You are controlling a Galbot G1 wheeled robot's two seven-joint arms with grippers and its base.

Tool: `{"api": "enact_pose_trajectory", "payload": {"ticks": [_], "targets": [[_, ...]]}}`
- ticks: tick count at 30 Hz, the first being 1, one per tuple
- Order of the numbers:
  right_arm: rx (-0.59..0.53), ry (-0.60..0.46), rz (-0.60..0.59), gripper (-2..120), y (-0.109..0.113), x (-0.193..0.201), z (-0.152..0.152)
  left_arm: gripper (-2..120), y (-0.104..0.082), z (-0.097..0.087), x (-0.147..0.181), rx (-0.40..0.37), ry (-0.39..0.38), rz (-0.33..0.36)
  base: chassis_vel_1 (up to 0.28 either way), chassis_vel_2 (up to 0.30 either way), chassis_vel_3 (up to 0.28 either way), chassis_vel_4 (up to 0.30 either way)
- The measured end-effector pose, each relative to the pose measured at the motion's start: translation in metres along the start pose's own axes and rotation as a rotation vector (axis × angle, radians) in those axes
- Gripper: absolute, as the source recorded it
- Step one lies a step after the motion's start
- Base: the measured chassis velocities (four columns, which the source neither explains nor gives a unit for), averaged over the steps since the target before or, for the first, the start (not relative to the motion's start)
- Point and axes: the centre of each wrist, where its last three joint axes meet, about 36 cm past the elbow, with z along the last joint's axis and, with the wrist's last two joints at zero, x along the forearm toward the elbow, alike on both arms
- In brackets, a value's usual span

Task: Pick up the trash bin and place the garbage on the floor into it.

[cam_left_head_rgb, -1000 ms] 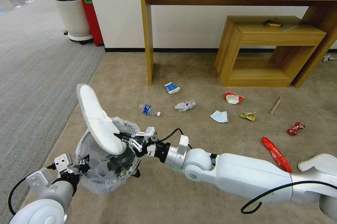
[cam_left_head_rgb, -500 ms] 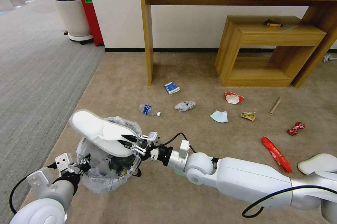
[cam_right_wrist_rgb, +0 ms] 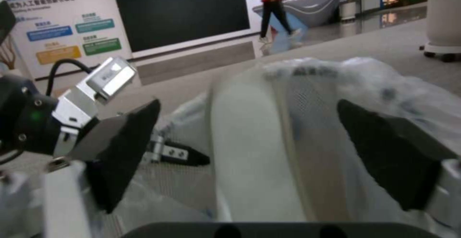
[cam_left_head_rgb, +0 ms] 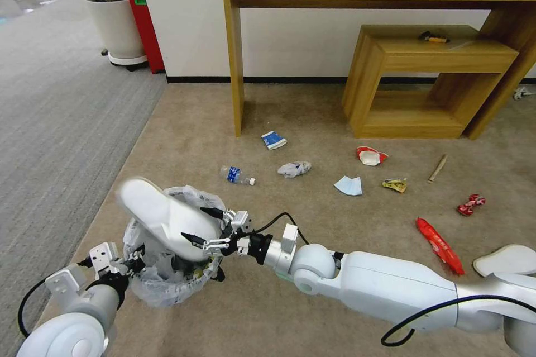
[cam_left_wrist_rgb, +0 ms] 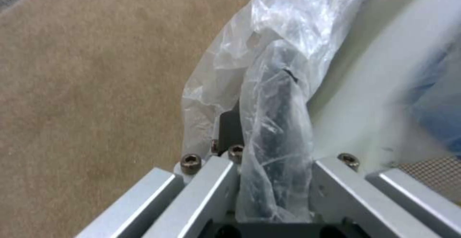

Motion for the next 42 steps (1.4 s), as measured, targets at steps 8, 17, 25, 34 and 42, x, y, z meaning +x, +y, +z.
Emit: {"api": "enact_pose_trajectory", "payload": {"ticks": [8, 17, 25, 34, 42], "targets": [[0.000, -0.075, 0.052, 100, -0.001, -0.021, -0.024, 0, 0.004, 0.004, -0.004, -0.003, 0.014, -0.014, 0.000, 0.000, 0.000, 0.000], [0.028, -0.181, 0.220, 100, -0.021, -0.026, -0.081, 0, 0.007, 0.012, -0.013, -0.004, 0.032, -0.029, 0.000, 0.000, 0.000, 0.000], [0.135, -0.214, 0.491, 100, -0.063, 0.030, -0.077, 0, 0.011, 0.012, -0.016, -0.008, 0.034, -0.039, 0.000, 0.000, 0.000, 0.000], [0.179, -0.204, 0.808, 99, -0.090, 0.133, -0.054, 0, 0.016, 0.010, -0.019, -0.013, 0.033, -0.048, 0.000, 0.000, 0.000, 0.000], [0.184, -0.191, 0.913, 97, -0.087, 0.181, -0.032, 0, 0.017, 0.011, -0.022, -0.012, 0.037, -0.048, 0.000, 0.000, 0.000, 0.000]]}}
